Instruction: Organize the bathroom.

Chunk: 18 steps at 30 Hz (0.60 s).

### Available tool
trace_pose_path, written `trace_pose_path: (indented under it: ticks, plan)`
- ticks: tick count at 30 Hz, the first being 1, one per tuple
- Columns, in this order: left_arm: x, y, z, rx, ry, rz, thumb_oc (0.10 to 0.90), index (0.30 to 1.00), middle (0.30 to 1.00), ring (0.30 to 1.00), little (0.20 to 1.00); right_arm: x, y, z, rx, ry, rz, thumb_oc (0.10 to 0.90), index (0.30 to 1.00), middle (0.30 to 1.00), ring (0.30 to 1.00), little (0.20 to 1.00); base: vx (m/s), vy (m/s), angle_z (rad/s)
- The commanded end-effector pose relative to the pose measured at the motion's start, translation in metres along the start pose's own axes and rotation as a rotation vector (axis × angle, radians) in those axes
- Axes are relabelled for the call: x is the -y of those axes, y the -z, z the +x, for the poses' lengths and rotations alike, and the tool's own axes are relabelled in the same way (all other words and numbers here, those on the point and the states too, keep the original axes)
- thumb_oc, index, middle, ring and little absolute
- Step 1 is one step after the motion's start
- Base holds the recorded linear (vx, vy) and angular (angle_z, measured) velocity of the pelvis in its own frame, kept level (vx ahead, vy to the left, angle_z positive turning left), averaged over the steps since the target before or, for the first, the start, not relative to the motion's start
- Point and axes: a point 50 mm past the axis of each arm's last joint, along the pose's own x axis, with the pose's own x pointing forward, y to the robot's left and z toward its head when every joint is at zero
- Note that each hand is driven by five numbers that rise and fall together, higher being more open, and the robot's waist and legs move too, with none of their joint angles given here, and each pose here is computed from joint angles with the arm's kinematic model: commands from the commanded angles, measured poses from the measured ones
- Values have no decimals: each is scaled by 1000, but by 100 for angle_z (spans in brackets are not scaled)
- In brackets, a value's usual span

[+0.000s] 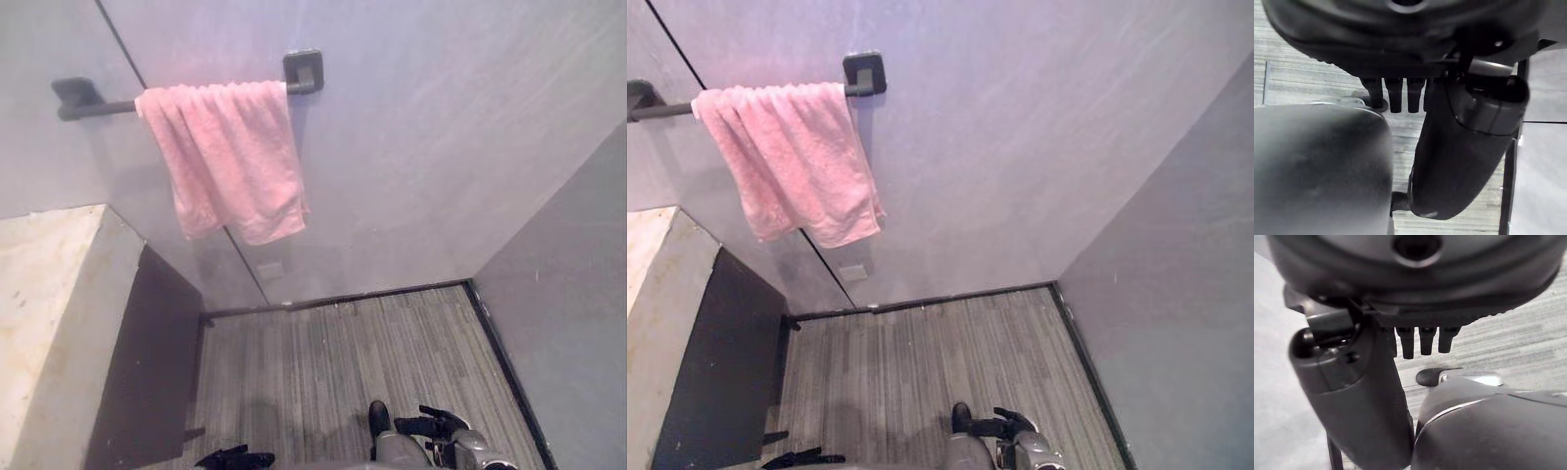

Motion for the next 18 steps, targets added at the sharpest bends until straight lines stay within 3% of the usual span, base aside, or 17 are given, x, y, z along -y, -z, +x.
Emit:
trace_pose_path:
  ticks: [1, 4, 9, 18]
  plan:
    - [-31, -9, -6, 78, -138, -41, 800, 900, 900, 900, 900, 20, 68, -11, -242, 53, -135, 800, 900, 900, 900, 900, 114, -170, 22]
    - [-39, -25, -8, 144, -216, -67, 800, 900, 900, 900, 900, 28, 67, -11, -233, 76, -117, 800, 900, 900, 900, 900, 118, -193, 14]
    - [-40, -64, -11, 263, -210, -22, 800, 900, 900, 900, 900, 46, 59, -11, -203, 146, 5, 800, 900, 900, 900, 900, 138, -49, 61]
    - [-59, -73, -17, 280, -275, 9, 800, 900, 900, 900, 900, 44, 78, -16, -225, 131, 33, 800, 900, 900, 900, 900, 122, 13, 4]
